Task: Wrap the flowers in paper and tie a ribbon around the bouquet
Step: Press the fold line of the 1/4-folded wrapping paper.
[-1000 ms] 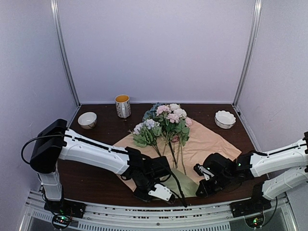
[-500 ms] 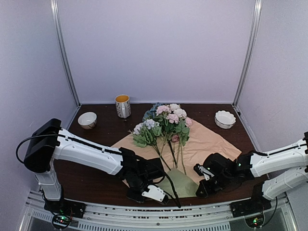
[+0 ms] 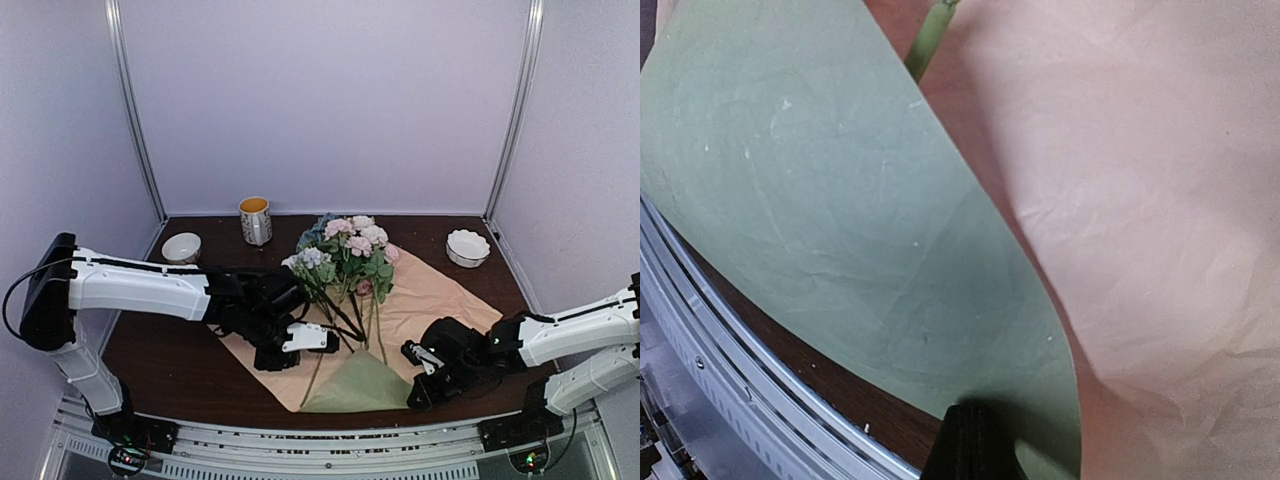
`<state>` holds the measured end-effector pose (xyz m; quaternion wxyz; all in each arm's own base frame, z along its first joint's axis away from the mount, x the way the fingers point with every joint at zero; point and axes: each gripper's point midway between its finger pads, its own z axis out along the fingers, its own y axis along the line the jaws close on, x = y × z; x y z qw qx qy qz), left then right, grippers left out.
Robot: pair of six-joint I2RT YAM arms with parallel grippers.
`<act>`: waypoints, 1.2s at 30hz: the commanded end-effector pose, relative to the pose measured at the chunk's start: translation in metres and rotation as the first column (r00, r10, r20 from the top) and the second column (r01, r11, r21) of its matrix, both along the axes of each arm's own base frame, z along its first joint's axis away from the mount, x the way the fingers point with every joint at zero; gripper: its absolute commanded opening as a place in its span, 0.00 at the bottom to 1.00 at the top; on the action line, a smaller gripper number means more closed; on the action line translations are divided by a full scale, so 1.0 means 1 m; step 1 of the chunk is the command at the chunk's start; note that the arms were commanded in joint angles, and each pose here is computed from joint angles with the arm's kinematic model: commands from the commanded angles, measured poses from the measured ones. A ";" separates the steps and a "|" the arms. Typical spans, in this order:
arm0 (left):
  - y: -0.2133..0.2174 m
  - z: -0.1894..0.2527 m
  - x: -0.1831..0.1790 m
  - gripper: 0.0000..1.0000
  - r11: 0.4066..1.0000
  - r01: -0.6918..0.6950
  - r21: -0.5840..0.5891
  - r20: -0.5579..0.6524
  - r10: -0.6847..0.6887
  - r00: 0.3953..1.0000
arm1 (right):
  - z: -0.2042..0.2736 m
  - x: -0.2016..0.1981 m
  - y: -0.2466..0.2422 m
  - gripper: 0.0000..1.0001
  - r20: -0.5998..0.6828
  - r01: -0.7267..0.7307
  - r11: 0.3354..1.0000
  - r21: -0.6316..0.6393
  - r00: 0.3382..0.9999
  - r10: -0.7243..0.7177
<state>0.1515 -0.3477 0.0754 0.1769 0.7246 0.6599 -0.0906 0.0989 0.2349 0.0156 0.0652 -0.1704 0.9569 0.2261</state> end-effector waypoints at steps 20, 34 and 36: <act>-0.106 -0.022 0.046 0.15 0.984 0.071 -0.163 -0.022 -0.076 0.997 | -0.020 0.000 -0.032 0.00 0.008 0.030 0.988 -0.151 1.000 -0.030; -0.097 0.022 0.076 0.14 0.967 -0.068 -0.245 0.092 0.093 0.991 | -0.020 0.009 -0.029 0.00 0.045 0.037 0.987 -0.155 0.999 -0.031; -0.075 0.010 0.089 0.14 0.971 -0.142 -0.194 0.112 0.166 0.980 | -0.020 0.011 -0.027 0.00 0.056 0.041 0.988 -0.151 0.998 -0.033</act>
